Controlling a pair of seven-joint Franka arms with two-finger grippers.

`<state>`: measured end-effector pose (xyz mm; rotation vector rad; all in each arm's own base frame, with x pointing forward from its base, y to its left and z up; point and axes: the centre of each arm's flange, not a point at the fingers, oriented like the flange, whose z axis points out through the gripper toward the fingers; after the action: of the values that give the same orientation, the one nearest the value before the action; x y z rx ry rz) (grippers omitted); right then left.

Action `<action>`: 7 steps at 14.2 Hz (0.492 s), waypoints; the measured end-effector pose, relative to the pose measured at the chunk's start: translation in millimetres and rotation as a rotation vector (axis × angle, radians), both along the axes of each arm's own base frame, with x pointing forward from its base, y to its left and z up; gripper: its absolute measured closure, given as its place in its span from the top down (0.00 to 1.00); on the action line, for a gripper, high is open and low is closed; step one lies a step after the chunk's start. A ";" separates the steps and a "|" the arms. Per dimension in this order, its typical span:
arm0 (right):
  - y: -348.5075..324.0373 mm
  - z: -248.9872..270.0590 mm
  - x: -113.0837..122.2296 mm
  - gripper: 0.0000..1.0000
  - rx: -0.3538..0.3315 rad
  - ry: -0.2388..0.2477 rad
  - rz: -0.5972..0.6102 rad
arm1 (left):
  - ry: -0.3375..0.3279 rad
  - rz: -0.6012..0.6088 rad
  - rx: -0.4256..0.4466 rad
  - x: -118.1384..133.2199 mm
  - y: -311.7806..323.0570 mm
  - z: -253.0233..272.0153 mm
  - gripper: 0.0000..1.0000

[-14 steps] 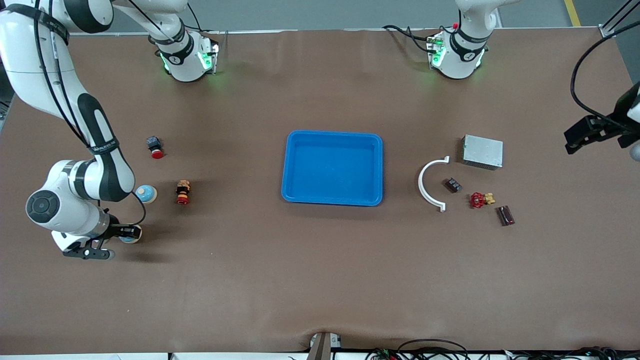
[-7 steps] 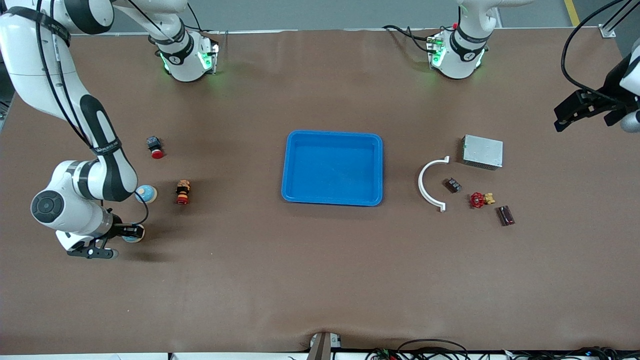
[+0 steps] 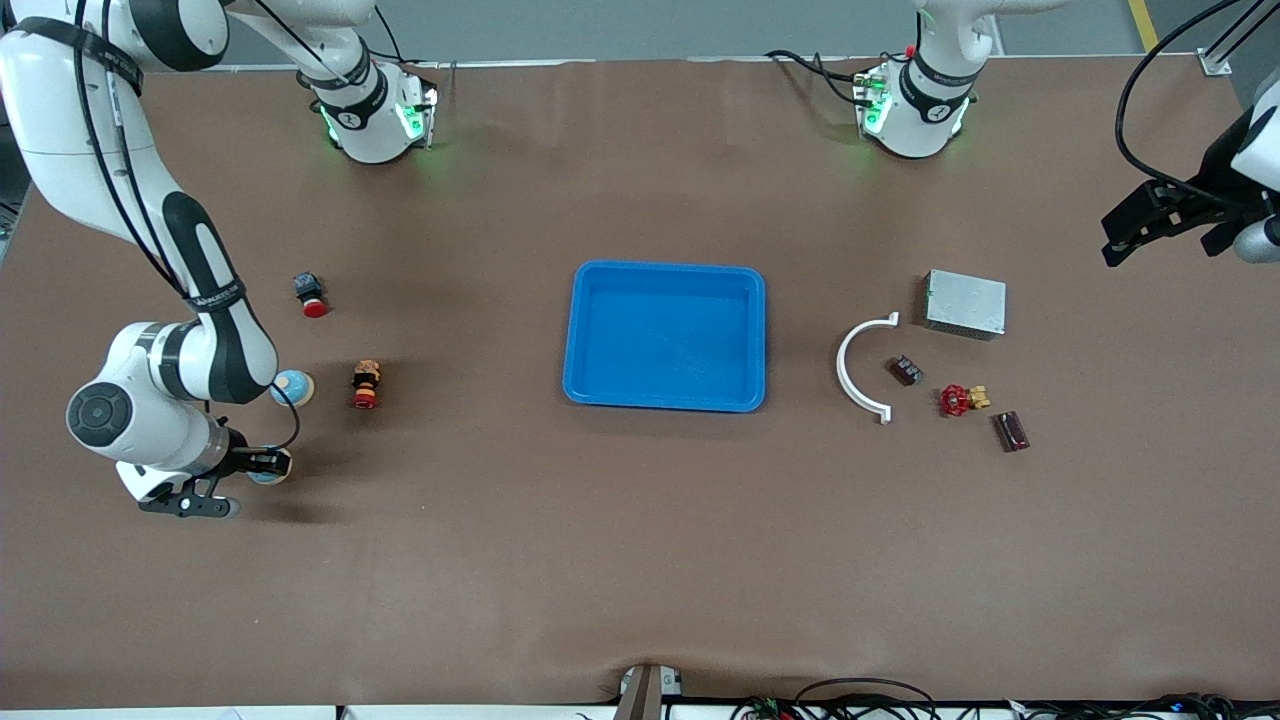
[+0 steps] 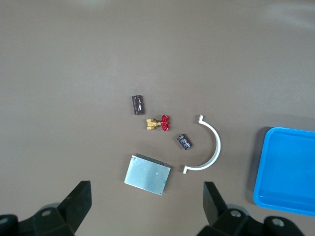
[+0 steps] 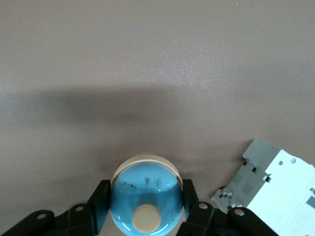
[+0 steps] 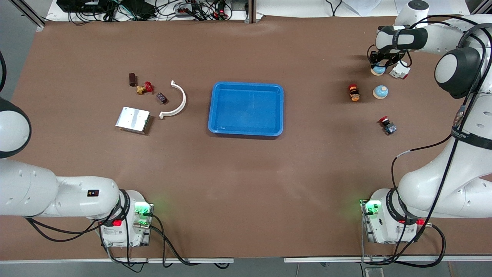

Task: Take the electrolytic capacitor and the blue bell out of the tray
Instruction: 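Lower the bell beside the first bell and open the right gripper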

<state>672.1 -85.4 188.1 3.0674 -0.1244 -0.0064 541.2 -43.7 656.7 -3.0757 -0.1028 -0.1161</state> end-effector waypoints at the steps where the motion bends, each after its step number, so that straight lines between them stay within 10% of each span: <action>1: 0.0 0.0 0.0 0.63 0.000 0.000 0.000 | 0.001 -0.001 0.000 0.1 -0.3 -0.5 1.00; 7: -0.9 -0.5 0.9 0.89 -0.001 -0.010 -0.003 | 0.050 -0.006 -0.028 -5.2 -5.2 -5.1 1.00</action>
<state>673.0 -86.2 187.6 3.0667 -0.1291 0.0091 536.0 -48.9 651.6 -3.1045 -0.0929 -0.0384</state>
